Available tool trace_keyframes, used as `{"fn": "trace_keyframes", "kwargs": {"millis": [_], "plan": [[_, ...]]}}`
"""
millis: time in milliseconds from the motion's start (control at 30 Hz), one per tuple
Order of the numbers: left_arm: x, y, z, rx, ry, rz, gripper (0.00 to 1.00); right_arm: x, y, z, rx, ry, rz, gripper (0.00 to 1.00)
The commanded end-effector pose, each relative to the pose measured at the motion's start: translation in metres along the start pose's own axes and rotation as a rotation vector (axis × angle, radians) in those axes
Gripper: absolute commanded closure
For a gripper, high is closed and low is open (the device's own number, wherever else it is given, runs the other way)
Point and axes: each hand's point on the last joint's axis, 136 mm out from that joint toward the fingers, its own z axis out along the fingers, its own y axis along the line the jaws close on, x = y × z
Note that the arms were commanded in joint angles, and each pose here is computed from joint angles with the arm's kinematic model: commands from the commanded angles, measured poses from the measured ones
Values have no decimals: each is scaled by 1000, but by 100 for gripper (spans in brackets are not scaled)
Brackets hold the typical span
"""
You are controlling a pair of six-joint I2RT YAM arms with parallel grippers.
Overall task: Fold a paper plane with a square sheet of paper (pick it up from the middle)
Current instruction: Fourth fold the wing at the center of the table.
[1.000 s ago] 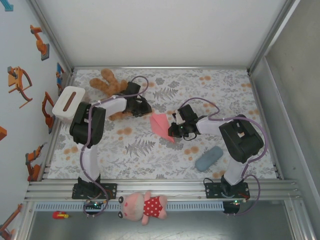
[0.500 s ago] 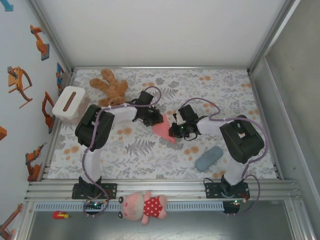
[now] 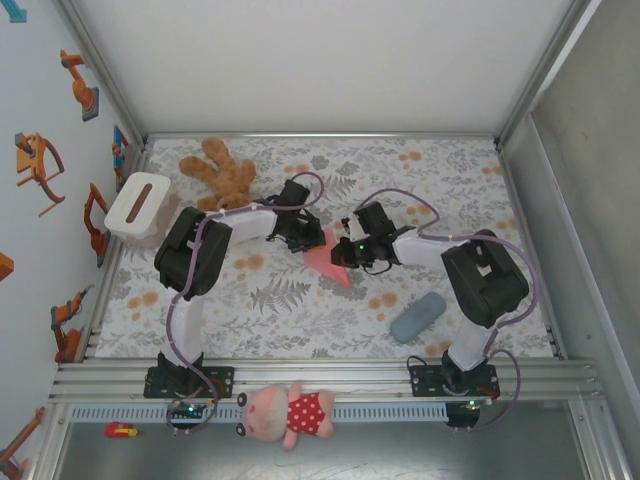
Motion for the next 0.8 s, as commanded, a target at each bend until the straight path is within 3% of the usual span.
{"fn": "trace_keyframes", "kwargs": {"millis": [0, 467, 767], "plan": [[16, 34, 13, -137, 56, -60, 89, -2, -4, 8, 1, 23, 24, 99], [26, 78, 16, -360, 82, -127, 90, 39, -37, 2, 138, 146, 71, 100], [29, 82, 20, -371, 95, -132, 91, 61, -42, -15, 154, 153, 88, 100]]}}
